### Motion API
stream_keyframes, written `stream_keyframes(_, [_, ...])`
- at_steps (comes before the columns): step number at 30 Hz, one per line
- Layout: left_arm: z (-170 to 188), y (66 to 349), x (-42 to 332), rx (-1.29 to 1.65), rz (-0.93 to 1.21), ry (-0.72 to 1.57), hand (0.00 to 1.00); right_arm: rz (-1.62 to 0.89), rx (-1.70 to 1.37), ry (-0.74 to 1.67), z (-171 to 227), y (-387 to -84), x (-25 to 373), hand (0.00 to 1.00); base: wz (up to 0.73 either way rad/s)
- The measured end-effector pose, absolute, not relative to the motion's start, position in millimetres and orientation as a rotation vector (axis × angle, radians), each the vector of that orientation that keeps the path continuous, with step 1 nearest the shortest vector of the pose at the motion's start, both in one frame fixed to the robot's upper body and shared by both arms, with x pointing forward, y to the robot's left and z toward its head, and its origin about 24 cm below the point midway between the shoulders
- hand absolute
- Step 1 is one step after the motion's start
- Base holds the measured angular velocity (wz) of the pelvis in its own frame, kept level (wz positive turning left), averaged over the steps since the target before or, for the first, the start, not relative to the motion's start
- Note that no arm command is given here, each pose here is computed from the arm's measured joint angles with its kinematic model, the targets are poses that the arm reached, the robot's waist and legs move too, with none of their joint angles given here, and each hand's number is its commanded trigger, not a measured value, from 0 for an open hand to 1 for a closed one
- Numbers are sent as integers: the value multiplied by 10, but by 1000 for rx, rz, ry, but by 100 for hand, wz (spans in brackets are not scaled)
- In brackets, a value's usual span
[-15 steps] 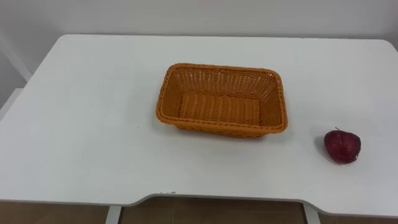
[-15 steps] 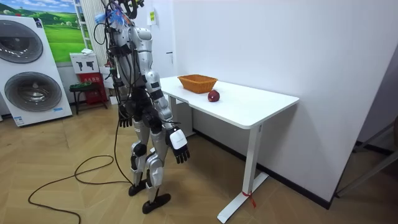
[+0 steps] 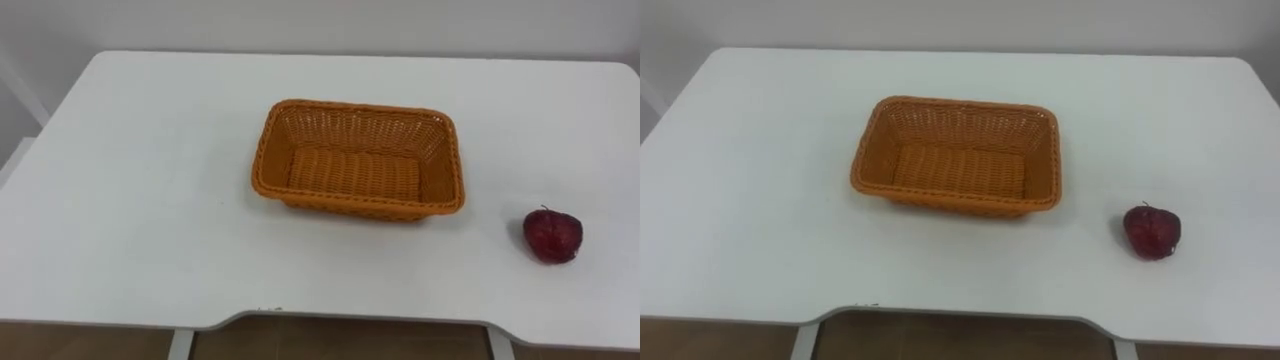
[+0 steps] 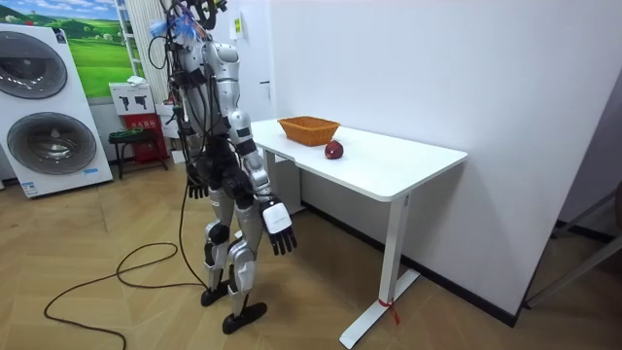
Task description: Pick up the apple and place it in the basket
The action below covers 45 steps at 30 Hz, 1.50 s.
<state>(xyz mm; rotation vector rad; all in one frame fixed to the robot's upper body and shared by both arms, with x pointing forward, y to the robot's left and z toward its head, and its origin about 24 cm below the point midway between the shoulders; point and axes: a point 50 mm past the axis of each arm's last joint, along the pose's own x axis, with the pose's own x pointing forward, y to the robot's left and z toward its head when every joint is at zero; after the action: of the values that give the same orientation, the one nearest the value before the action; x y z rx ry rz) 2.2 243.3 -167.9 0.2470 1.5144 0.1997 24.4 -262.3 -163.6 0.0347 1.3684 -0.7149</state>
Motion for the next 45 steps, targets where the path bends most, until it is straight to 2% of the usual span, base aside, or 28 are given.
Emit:
stream_keyframes(6, [-1644, 2550, -16, 183, 334, 1480, 0, -1272, 528, 1088, -1506, -2901, 331, 0, 0])
stream_keyframes(9, [-1622, 2612, 3, 173, 369, 1440, 0, -1466, 647, 909, -1371, -3098, 427, 0, -2])
stream_keyframes(12, [-1603, 2663, 34, 186, 377, 1416, 0, -1586, 661, 813, -1258, -3239, 473, 0, -6])
stream_keyframes(18, [-1581, 2711, 52, 203, 408, 1378, 0, -1727, 543, 490, -710, -3582, 846, 0, -9])
stream_keyframes(25, [-1589, 2677, 43, 242, 377, 1379, 0, -1705, 88, 183, -34, -3634, 1222, 0, 0])
stream_keyframes(30, [-1605, 2618, 82, 291, 301, 1376, 0, -1490, -248, -32, 333, -3367, 1595, 0, -2])
stream_keyframes(38, [-1621, 2556, 89, 310, 233, 1371, 0, -1182, -456, -213, 541, -2969, 1891, 0, 0])
stream_keyframes(45, [-1620, 2544, 138, 296, 209, 1342, 0, -985, -480, -195, 479, -2761, 2006, 0, 1])
